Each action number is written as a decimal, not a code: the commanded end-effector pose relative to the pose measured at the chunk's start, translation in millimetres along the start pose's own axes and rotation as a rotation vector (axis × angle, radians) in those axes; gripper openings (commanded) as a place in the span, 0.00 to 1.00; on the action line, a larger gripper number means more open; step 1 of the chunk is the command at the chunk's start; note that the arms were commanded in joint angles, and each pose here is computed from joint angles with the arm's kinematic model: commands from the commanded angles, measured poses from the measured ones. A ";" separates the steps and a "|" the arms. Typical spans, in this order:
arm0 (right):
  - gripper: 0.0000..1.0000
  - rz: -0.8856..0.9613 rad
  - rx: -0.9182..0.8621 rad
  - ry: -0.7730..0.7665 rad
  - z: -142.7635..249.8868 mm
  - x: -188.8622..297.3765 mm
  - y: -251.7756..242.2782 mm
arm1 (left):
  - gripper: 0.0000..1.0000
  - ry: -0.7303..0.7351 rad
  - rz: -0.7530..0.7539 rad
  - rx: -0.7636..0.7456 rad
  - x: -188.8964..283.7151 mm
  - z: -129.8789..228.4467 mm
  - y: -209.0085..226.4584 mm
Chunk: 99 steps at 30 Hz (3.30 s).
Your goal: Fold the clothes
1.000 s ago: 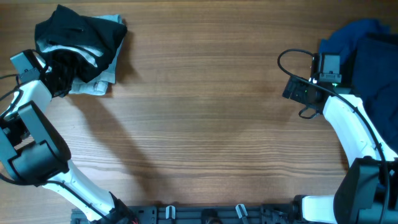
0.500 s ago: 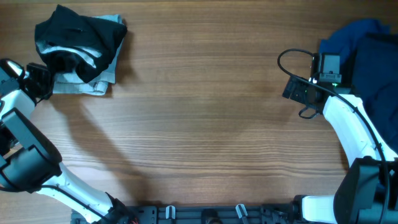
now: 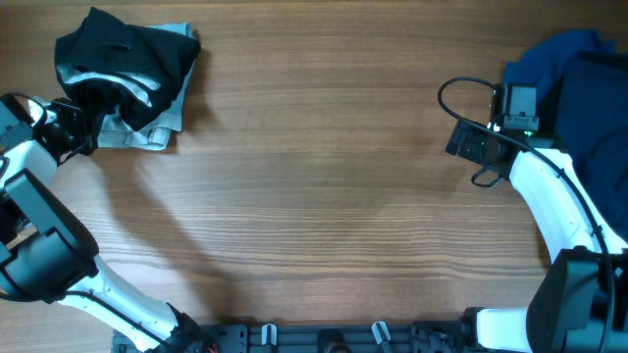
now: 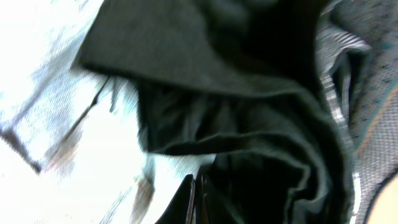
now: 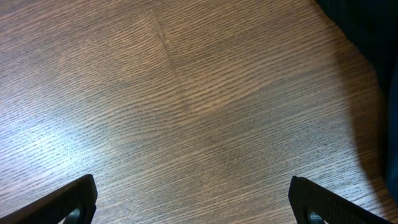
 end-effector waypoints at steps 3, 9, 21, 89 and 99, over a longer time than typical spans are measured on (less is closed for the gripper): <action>1.00 0.008 -0.004 -0.025 -4.9 4.4 -0.4 | 0.04 0.029 -0.017 0.016 -13.4 11.5 0.3; 1.00 0.008 -0.004 -0.025 -4.9 4.4 -0.4 | 0.04 -0.051 -0.114 -0.056 -30.6 15.8 -3.6; 1.00 0.008 -0.004 -0.025 -4.9 4.4 -0.4 | 0.04 -0.203 -0.215 -0.190 -33.8 -1.8 0.2; 1.00 0.008 -0.004 -0.025 -4.9 4.4 -0.4 | 0.04 0.090 0.071 -0.314 -11.3 25.5 -5.6; 1.00 0.008 -0.004 -0.025 -4.9 4.4 -0.4 | 0.04 0.069 -0.040 -0.348 -31.5 36.8 -3.0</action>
Point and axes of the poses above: each gripper's point midway between its finger pads, its own x axis back along the fingers, its own y axis along the line the jaws close on, z = x × y, the point moved 6 cm from there along x, back along the fingers, and after that the axes turned 7 degrees about -x, right-handed, at the moved point
